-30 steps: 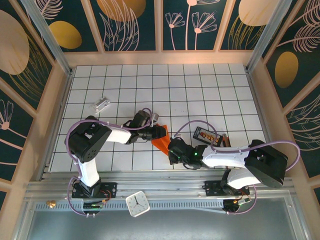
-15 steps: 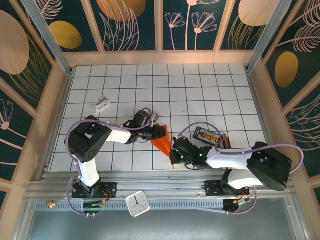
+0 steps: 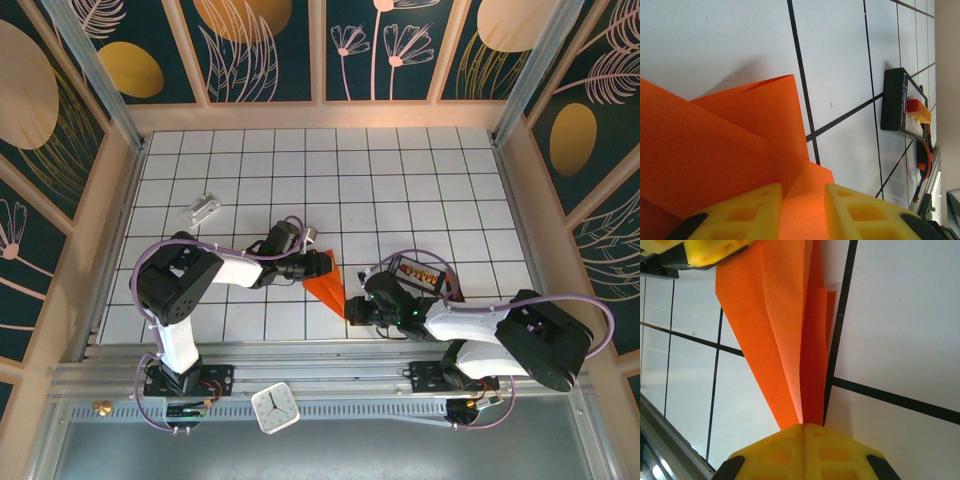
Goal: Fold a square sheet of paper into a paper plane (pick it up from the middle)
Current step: Fourth fold the wing at the center of the table.
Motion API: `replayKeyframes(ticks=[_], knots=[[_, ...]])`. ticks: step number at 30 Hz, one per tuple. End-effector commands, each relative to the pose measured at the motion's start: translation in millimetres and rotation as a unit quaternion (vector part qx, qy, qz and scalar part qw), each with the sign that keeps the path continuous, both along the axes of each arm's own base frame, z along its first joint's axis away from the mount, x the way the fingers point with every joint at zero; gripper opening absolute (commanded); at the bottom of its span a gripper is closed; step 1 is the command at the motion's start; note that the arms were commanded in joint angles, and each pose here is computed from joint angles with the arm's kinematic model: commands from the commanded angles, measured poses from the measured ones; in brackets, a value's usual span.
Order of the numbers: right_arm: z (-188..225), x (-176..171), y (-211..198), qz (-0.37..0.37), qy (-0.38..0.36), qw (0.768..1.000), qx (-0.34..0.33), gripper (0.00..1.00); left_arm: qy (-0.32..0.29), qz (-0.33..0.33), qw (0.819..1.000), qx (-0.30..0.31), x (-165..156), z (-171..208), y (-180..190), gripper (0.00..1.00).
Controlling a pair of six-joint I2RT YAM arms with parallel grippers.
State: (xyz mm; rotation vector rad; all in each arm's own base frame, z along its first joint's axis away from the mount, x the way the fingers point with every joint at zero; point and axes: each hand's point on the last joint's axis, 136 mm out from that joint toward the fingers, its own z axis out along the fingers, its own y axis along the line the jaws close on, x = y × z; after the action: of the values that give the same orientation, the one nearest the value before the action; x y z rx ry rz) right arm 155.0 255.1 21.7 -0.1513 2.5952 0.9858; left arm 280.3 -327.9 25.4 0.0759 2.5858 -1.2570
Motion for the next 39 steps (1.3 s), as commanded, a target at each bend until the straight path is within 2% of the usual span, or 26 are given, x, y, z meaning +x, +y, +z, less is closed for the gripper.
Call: replayKeyframes(ticks=[1, 9, 17, 23, 26, 29, 32, 39], knots=[[-17, -16, -8, 0.012, 0.039, 0.999, -0.014, 0.05, 0.049, 0.025, 0.995, 0.081, -12, -49, 34, 0.3], [-18, -16, -9, 0.021, 0.038, 0.998, -0.034, 0.1, 0.047, 0.025, 0.995, 0.082, -10, -49, 33, 0.3], [16, -3, -7, 0.027, -0.009, 0.999, -0.025, 0.23, 0.048, 0.022, 0.995, 0.082, -11, -51, 33, 0.3], [42, 11, 1, 0.036, -0.044, 0.998, -0.009, 0.26, 0.048, 0.02, 0.995, 0.082, -12, -51, 33, 0.29], [50, 15, 10, 0.048, -0.052, 0.997, -0.003, 0.25, 0.049, 0.021, 0.995, 0.082, -12, -51, 33, 0.3], [51, 18, 18, 0.057, -0.053, 0.997, 0.0, 0.2, 0.05, 0.021, 0.995, 0.082, -11, -51, 33, 0.3], [45, 18, 23, 0.067, -0.046, 0.997, -0.003, 0.15, 0.049, 0.02, 0.995, 0.08, -11, -50, 32, 0.3], [28, 16, 32, 0.087, -0.025, 0.996, -0.022, 0.12, 0.05, 0.02, 0.995, 0.084, -12, -51, 33, 0.29]])
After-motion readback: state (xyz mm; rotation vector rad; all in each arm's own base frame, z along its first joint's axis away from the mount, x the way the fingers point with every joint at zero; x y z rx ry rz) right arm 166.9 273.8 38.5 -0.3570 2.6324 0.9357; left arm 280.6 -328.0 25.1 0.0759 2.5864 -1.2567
